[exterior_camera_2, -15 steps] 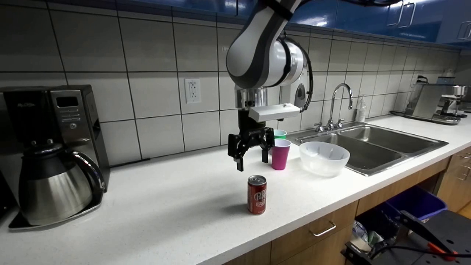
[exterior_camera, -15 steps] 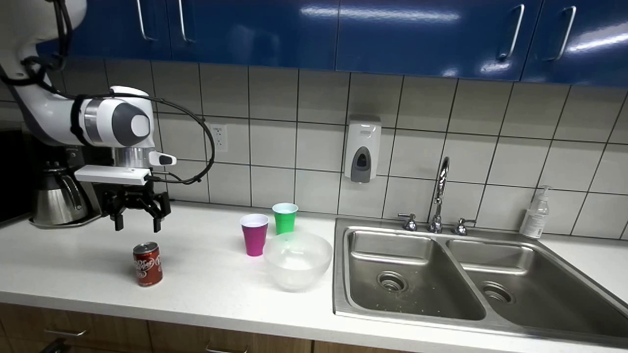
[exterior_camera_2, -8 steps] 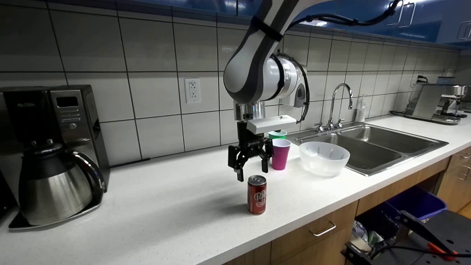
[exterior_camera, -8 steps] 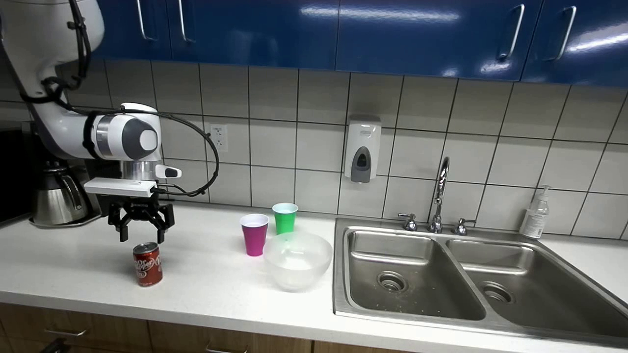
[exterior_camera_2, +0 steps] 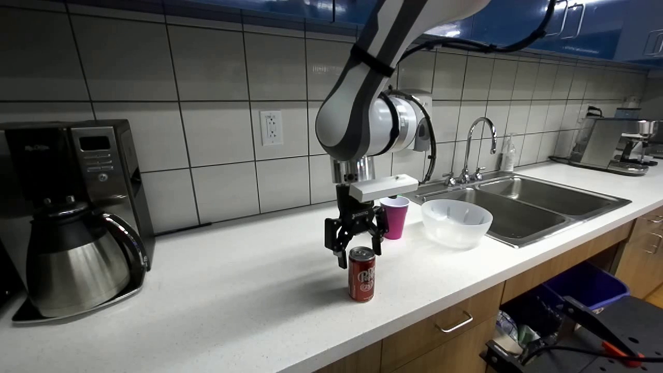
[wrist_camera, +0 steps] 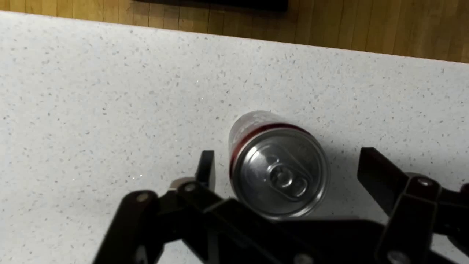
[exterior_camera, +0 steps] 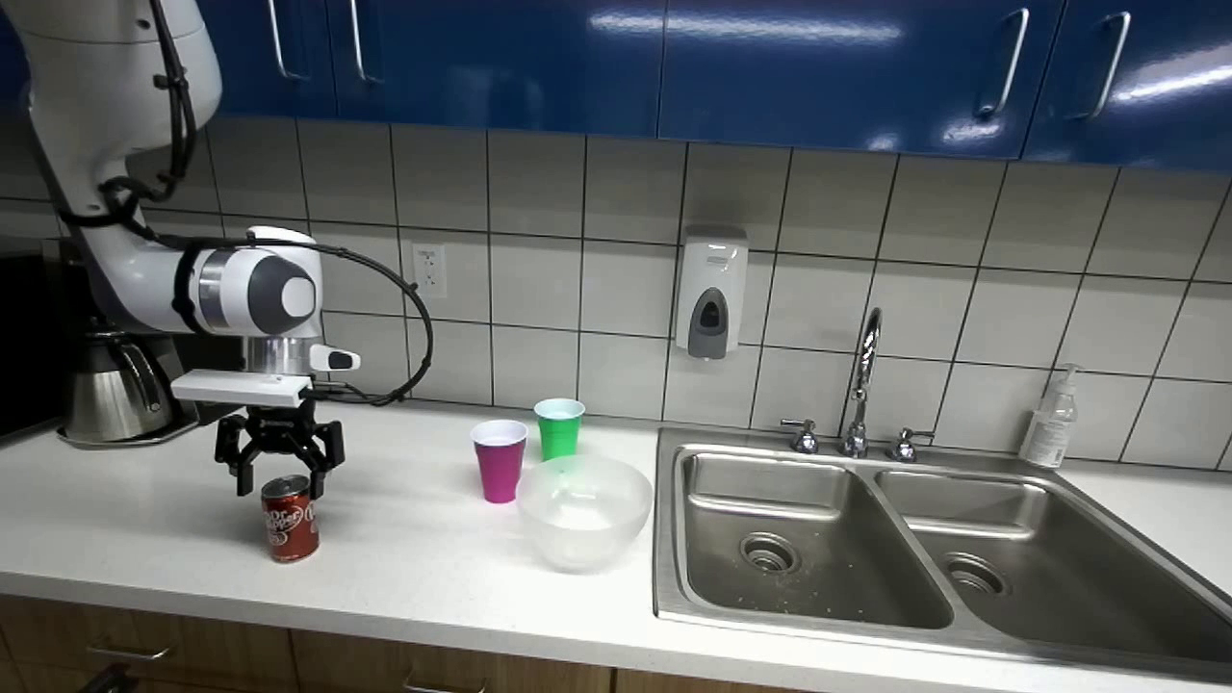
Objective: Put the red can inside the plastic bowl
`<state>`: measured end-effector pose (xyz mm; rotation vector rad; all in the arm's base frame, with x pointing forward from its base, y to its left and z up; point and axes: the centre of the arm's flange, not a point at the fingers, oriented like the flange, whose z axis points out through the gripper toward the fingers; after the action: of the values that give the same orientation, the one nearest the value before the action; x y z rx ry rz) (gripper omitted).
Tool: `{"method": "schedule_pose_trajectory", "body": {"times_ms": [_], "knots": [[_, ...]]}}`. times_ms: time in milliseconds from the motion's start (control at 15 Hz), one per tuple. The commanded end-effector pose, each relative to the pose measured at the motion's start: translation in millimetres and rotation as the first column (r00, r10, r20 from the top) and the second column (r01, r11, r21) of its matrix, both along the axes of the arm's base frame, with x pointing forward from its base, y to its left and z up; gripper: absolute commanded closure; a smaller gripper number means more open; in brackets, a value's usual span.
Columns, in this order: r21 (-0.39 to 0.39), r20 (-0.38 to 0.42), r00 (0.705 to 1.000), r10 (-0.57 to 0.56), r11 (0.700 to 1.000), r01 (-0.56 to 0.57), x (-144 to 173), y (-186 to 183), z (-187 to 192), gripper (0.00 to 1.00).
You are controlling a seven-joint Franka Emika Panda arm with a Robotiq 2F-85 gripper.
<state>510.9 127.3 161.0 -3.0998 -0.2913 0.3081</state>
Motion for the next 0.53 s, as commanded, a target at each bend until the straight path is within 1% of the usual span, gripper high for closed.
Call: {"method": "schedule_pose_trajectory", "body": {"times_ms": [0, 467], "knots": [[0.001, -0.013, 1.0, -0.006, 1.0, 0.006, 2.6, -6.4, -8.7, 0.0], [0.009, -0.029, 1.0, -0.002, 1.0, 0.002, 1.8, -16.2, -29.2, 0.0]]}}
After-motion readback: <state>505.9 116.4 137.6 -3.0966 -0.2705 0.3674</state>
